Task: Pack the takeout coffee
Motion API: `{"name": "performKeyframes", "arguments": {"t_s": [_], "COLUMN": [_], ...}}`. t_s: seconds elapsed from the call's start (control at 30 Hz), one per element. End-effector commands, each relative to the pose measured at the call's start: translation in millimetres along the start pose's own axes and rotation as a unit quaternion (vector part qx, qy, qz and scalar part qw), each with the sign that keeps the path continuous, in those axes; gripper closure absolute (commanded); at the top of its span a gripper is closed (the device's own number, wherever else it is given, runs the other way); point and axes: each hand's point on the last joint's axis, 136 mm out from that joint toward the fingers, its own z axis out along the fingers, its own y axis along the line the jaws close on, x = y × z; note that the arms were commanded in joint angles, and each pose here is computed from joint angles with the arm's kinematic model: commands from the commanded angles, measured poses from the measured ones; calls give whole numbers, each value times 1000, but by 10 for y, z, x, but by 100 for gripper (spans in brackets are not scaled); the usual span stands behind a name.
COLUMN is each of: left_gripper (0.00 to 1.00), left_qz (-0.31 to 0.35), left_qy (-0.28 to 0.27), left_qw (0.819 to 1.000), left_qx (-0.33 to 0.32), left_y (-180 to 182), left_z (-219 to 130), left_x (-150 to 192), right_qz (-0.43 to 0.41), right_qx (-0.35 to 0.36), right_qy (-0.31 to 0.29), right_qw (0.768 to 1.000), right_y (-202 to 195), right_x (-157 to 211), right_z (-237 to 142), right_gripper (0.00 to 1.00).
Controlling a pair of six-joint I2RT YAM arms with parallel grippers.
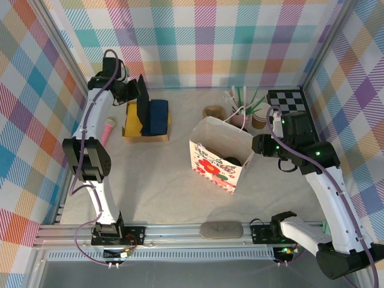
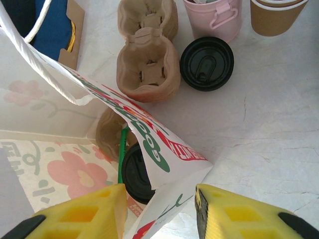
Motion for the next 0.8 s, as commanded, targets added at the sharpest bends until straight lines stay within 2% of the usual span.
{"name": "performKeyframes", "arguments": {"t_s": [0.0,0.1,0.5,0.77], "left_gripper": [100,100,100,100], "left_qz": [14,17,38,39], "left_qy": [-73,-93,-118,-134], "left_qw": [997,994,982,967], "left_qx": [22,53,142,213], "left_y": [-218,-385,-871,-1144], "left_z": [-701,-938,-1480,-1774], "left_x": [-321,-377,-319,-259], "right_qz": [7,8,2,-20], "right_qx": [-18,-21,-43,-105], "right_qy": [-6,-6,-12,-12], "right_qw": [1000,1000,999,994], "right_y": [51,63,146,372], "right_x": [-18,-19,-18,-22], "right_z": [16,9,-94,-186], "right_gripper": [58,58,57,43]}}
